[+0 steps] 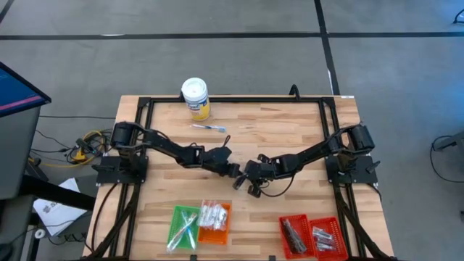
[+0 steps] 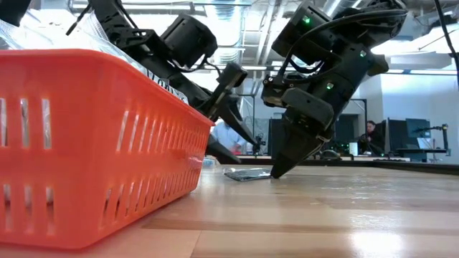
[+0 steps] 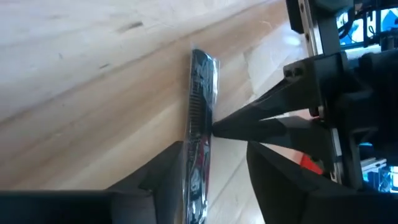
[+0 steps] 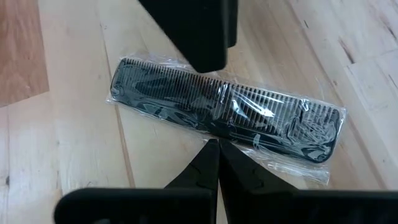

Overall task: Pick & Place Travel size toiletries
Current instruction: Put the black comb into the left red basket

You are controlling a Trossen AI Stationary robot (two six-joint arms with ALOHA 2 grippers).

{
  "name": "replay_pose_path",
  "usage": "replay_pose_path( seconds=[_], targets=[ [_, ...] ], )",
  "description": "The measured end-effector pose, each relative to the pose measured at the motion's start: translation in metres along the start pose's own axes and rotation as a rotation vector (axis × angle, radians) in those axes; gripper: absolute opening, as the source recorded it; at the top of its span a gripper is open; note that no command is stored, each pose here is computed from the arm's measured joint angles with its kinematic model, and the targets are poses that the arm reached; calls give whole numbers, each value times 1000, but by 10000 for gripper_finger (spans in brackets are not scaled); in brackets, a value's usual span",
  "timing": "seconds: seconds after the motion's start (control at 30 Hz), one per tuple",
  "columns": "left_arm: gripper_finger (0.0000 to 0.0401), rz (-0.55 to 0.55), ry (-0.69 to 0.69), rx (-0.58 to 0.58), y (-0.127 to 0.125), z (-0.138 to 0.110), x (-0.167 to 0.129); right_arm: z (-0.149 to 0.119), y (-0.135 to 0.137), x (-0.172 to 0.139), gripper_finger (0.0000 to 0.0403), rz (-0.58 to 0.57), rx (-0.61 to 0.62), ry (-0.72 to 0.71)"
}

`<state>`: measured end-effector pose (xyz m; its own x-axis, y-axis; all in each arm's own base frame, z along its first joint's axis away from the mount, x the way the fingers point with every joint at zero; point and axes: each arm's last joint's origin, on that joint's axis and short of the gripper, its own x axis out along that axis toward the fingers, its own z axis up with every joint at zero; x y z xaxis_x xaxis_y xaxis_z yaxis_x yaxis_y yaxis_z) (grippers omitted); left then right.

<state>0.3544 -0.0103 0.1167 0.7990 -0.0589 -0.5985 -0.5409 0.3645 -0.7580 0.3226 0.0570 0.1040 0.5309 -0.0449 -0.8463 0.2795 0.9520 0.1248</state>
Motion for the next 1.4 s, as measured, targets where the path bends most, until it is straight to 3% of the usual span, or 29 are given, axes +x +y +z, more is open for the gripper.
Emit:
replay_pose_path(
  seconds=[0.63,0.87,1.03,1.4],
  targets=[
    [182,20,33,3,9,8,3,1,-3,1,0,-8,7,-4],
    [184,-63,135,5,-4,14,36,1,-3,1,0,-11,1,-5],
    [182,-62,157,23,-7,18,43,-2,-1,0,0,-27,-1,-14],
    [101,-65,147,18,-5,21,41,-3,-2,0,0,-22,-10,1]
  ],
)
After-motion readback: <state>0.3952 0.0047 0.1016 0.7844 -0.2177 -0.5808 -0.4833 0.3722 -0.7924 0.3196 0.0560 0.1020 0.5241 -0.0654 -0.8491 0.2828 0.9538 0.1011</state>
